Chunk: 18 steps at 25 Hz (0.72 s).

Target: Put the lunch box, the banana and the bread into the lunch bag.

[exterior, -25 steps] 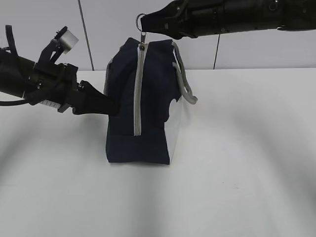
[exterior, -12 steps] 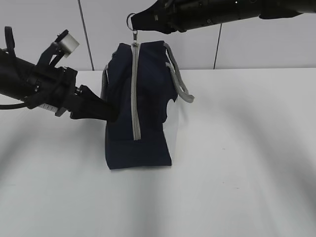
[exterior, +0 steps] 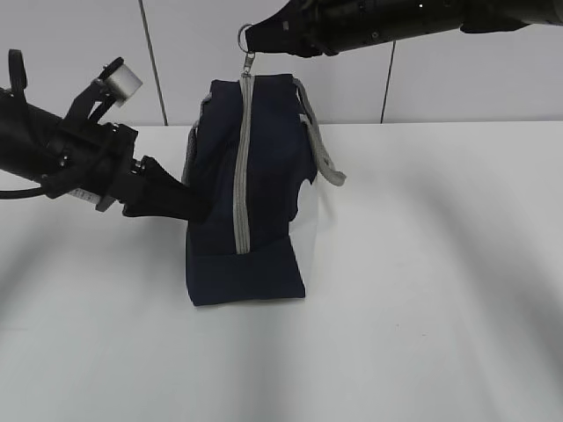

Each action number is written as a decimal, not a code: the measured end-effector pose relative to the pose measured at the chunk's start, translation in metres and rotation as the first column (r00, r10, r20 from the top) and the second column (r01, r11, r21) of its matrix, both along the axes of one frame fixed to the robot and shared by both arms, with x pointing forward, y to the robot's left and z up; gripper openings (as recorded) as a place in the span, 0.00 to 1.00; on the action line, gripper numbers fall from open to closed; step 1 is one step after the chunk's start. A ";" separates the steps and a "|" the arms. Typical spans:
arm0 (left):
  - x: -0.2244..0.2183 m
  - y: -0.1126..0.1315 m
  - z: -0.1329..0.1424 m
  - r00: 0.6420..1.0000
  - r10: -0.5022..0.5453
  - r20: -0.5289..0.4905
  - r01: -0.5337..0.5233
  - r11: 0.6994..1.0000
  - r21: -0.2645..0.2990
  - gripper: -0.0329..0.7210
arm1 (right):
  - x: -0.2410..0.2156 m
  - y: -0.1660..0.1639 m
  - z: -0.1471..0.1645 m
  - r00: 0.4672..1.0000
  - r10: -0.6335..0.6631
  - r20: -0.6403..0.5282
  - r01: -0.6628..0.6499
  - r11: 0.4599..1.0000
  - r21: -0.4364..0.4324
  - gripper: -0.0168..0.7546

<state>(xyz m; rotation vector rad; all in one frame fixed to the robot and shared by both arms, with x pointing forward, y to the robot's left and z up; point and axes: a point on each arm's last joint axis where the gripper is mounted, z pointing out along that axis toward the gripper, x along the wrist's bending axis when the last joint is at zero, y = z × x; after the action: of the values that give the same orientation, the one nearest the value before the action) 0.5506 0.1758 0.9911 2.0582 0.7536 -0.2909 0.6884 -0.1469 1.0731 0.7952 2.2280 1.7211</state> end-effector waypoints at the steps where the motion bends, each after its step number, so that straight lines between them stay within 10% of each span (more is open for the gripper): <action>1: 0.000 0.000 0.000 1.000 0.000 -0.002 0.000 1.000 0.003 0.05 | 0.001 -0.001 0.000 1.000 -0.008 0.002 0.008 1.000 -0.001 0.00; 18: -0.005 0.001 -0.001 0.998 -0.054 -0.023 0.054 0.998 0.015 0.05 | 0.039 0.005 -0.026 0.999 -0.032 -0.023 0.033 0.999 0.039 0.00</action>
<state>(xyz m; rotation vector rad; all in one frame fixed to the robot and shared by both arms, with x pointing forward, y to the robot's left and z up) 0.5454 0.1765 0.9898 2.0960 0.7164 -0.3398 0.7277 -0.1421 1.0475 0.8588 2.1900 1.7548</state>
